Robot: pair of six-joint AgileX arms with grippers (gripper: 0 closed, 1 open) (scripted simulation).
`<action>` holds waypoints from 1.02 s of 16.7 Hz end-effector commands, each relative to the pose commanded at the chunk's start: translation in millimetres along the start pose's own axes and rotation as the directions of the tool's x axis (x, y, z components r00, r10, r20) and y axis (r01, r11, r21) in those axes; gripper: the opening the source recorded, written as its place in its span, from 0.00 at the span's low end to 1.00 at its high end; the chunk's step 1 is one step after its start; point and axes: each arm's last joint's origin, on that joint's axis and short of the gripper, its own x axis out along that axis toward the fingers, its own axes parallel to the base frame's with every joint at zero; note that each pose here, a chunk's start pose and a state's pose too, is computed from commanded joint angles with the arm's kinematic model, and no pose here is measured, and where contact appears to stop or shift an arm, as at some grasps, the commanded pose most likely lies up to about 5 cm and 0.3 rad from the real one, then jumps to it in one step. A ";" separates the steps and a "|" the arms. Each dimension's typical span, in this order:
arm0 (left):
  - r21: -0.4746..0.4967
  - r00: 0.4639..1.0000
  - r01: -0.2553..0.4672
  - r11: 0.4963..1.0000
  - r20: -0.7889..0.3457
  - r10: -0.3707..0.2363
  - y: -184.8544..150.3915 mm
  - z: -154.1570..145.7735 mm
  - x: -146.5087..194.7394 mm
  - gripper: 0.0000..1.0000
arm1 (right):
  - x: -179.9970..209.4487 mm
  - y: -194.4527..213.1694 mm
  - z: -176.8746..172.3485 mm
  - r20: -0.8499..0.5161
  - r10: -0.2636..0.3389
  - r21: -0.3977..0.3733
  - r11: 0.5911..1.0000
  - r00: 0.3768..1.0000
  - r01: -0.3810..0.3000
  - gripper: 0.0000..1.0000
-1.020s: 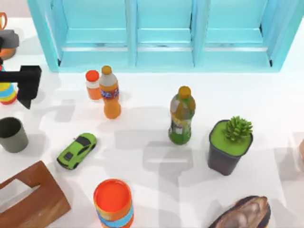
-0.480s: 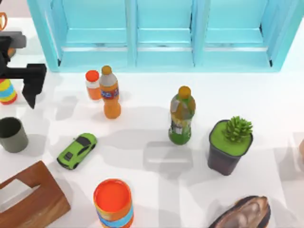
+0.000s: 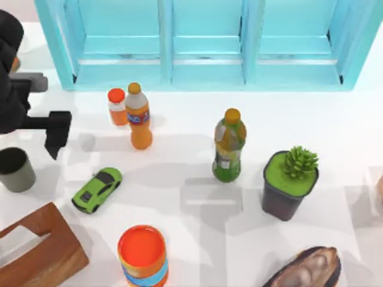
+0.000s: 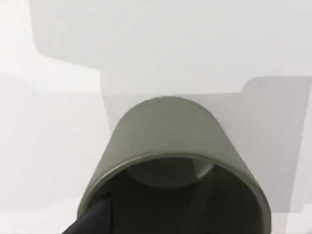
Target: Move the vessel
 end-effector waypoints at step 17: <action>0.000 1.000 0.000 1.000 -0.012 0.000 -0.2 -4.6 29.8 0.32 | 0.0 0.0 0.0 0.000 0.000 0.000 1.000 1.000 0.000 1.00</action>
